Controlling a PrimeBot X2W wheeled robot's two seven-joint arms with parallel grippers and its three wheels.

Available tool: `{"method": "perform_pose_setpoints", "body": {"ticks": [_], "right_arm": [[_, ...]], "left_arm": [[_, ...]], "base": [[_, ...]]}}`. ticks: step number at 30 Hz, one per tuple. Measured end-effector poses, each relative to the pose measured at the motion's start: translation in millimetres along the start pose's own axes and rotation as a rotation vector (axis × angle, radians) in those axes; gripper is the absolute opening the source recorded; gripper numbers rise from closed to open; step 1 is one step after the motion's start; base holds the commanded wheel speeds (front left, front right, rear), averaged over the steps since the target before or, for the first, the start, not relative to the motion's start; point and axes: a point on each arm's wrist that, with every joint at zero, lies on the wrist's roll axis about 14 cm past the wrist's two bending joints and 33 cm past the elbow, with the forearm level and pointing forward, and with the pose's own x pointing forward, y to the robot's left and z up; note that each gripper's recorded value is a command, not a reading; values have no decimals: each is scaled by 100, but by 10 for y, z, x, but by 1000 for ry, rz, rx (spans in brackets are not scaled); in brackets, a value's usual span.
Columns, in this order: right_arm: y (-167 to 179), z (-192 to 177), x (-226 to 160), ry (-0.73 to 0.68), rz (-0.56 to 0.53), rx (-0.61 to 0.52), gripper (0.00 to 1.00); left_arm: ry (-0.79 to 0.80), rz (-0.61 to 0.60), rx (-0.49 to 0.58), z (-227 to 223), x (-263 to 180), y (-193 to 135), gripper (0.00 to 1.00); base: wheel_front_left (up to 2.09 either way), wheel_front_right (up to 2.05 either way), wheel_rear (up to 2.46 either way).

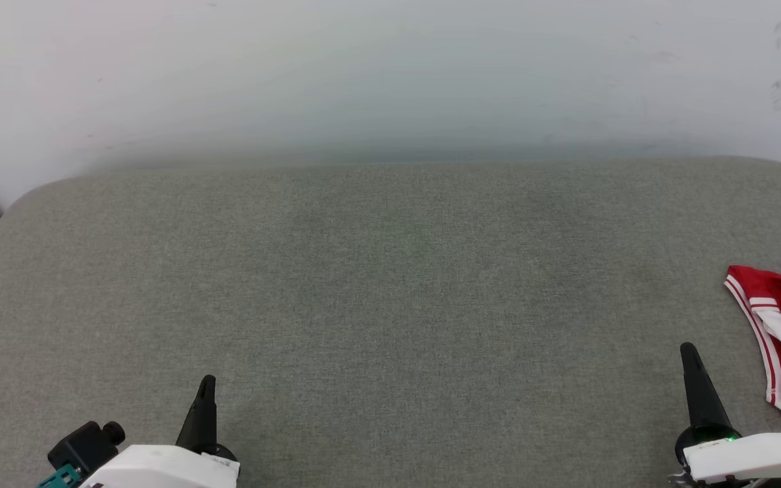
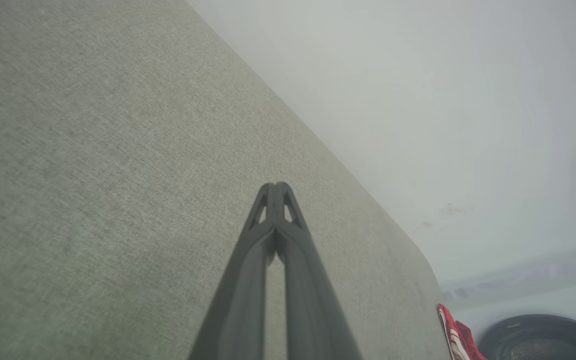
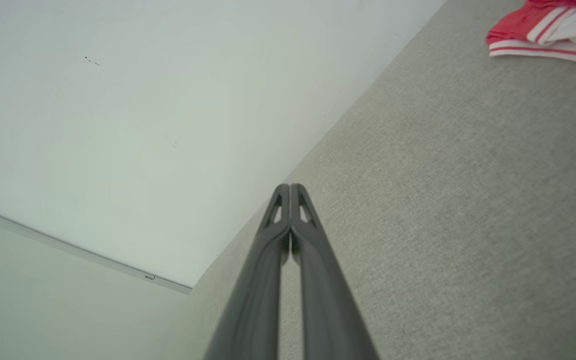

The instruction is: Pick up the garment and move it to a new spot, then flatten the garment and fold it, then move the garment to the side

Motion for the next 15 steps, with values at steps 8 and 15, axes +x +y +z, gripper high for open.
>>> {"method": "perform_pose_setpoints", "body": {"ticks": [8, 15], "right_arm": [[-6, 7, 37, 4, -7, 91, 0], [-12, 15, 61, 6, -11, 164, 0]], "left_arm": [[5, -7, -102, 24, 50, -13, 0], [12, -15, -186, 35, 89, -30, 0]], "base": [[0, 0, 0], [0, 0, 0]]}}
